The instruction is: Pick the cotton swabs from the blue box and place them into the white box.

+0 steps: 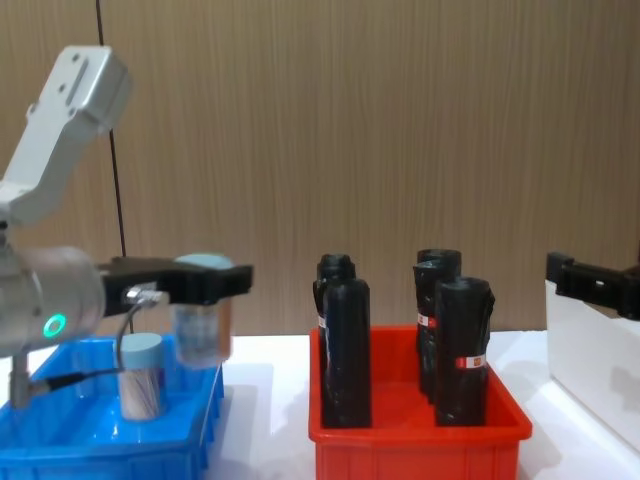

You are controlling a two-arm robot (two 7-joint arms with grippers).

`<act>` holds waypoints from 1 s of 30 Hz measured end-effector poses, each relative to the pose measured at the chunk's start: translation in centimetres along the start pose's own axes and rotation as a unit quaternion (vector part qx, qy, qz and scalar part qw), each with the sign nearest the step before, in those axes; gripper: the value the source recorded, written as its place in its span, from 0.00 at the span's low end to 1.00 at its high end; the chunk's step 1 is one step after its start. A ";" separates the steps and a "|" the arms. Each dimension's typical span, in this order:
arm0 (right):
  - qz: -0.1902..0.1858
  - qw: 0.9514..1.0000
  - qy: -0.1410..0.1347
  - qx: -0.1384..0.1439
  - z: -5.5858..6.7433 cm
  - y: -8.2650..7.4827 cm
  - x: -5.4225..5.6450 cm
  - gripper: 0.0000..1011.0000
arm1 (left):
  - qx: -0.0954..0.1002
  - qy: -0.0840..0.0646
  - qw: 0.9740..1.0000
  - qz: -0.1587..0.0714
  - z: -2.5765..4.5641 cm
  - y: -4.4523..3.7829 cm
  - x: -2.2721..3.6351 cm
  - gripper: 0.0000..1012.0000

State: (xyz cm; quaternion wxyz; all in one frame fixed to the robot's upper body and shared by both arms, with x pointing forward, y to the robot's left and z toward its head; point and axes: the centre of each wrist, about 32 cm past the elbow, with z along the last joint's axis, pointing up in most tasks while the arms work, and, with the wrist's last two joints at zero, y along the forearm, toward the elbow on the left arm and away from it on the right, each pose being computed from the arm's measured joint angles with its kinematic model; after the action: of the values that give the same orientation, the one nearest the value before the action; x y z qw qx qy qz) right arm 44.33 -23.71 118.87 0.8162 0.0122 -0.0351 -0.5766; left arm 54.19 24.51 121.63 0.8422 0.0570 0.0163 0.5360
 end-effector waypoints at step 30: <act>0.000 1.000 0.000 0.000 0.0 0.0 0.0 0.99 | -0.034 0.023 0.979 -0.201 6.03 -3.47 -3.54 0.68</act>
State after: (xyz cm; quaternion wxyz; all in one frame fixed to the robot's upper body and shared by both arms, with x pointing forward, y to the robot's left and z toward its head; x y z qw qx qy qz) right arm 44.33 -23.71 118.87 0.8162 0.0122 -0.0351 -0.5766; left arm 56.34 19.38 127.10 0.9335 0.0111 0.0285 0.3572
